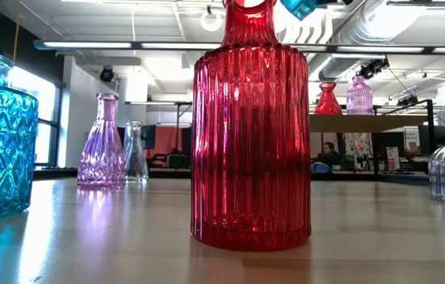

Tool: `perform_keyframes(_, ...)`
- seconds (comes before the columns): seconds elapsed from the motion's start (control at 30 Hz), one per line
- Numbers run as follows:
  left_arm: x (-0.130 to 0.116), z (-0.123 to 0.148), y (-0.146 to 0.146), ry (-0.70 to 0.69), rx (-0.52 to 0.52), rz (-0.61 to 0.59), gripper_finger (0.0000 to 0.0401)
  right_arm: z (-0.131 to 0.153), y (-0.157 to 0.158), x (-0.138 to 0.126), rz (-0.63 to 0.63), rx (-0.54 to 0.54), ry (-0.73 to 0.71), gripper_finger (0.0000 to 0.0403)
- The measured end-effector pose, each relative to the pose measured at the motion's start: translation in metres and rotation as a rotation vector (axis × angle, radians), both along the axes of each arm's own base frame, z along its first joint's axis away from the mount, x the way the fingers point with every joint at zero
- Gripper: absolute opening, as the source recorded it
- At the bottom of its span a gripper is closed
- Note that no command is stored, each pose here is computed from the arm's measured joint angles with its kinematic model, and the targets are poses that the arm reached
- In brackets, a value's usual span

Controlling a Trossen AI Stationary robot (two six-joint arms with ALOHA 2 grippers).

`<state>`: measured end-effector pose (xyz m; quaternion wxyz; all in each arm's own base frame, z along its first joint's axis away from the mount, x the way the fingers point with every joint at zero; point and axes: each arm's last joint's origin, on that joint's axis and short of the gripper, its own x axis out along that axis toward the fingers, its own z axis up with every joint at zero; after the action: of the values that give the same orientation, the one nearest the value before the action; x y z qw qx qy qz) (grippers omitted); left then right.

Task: Sort vases onto shelf
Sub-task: Put the top left blue vase on the shelf

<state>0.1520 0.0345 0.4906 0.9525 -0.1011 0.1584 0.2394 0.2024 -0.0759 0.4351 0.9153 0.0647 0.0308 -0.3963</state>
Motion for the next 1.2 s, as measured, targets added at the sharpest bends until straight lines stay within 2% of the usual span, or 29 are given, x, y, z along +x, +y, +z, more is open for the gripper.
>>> perform_keyframes(0.17,0.000,0.000,0.000,0.000,0.000,0.000,0.0113,-0.011,-0.002,0.025,-0.080,-0.009,0.025,0.0269)
perform_keyframes(0.4,0.000,0.000,0.000,0.000,0.000,-0.001,0.0113,-0.026,-0.009,0.056,-0.088,-0.007,0.041,0.0269)
perform_keyframes(0.57,0.000,0.000,0.000,0.001,0.000,-0.001,0.0113,-0.030,-0.013,0.071,-0.092,-0.021,-0.008,0.0269)
perform_keyframes(0.7,0.000,0.000,0.000,0.008,0.011,-0.008,0.0113,-0.028,-0.017,0.082,-0.123,-0.079,-0.053,0.0269)
perform_keyframes(0.83,0.000,0.000,0.000,0.009,0.013,-0.009,0.0113,-0.025,-0.021,0.084,-0.135,-0.123,-0.068,0.0269)
perform_keyframes(1.03,0.000,0.000,0.000,0.009,0.012,-0.012,0.0113,-0.027,-0.028,0.075,-0.170,-0.106,-0.014,0.0269)
perform_keyframes(1.2,0.000,0.000,0.000,0.010,0.012,-0.012,0.0113,-0.047,-0.029,0.060,-0.174,-0.086,-0.066,0.0269)
